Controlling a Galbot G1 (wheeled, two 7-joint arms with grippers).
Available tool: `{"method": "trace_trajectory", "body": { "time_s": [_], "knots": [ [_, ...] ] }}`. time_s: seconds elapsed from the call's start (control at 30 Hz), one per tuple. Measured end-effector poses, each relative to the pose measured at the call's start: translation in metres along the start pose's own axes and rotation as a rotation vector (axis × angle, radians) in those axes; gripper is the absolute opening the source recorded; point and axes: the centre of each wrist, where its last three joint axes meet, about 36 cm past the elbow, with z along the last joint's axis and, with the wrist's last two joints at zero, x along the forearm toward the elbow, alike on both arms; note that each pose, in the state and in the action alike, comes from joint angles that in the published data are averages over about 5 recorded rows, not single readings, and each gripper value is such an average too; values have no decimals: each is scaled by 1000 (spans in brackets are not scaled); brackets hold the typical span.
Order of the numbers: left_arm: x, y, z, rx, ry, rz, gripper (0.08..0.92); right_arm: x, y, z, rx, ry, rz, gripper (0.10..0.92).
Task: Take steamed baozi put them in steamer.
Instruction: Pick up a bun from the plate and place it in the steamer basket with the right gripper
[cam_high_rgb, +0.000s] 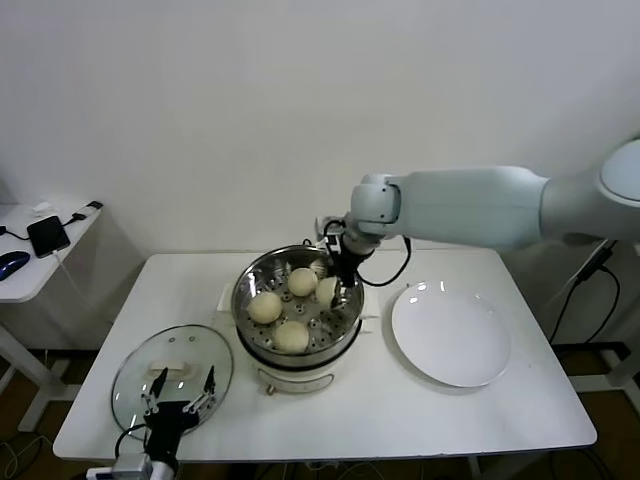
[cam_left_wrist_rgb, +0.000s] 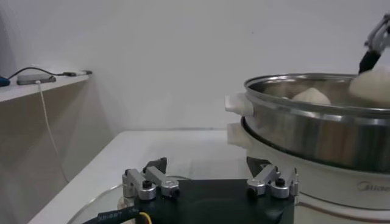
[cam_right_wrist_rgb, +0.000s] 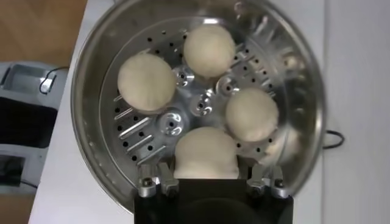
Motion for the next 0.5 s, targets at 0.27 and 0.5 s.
{"method": "trace_trajectory", "body": {
  "time_s": [0.27,0.5],
  "knots": [
    [1,-1,0,1,1,2,823,-19,4,-7,21,24,0,676],
    [4,0,-1,-2,0,3,823,-22,5,-8,41,18,-12,807]
  ]
}}
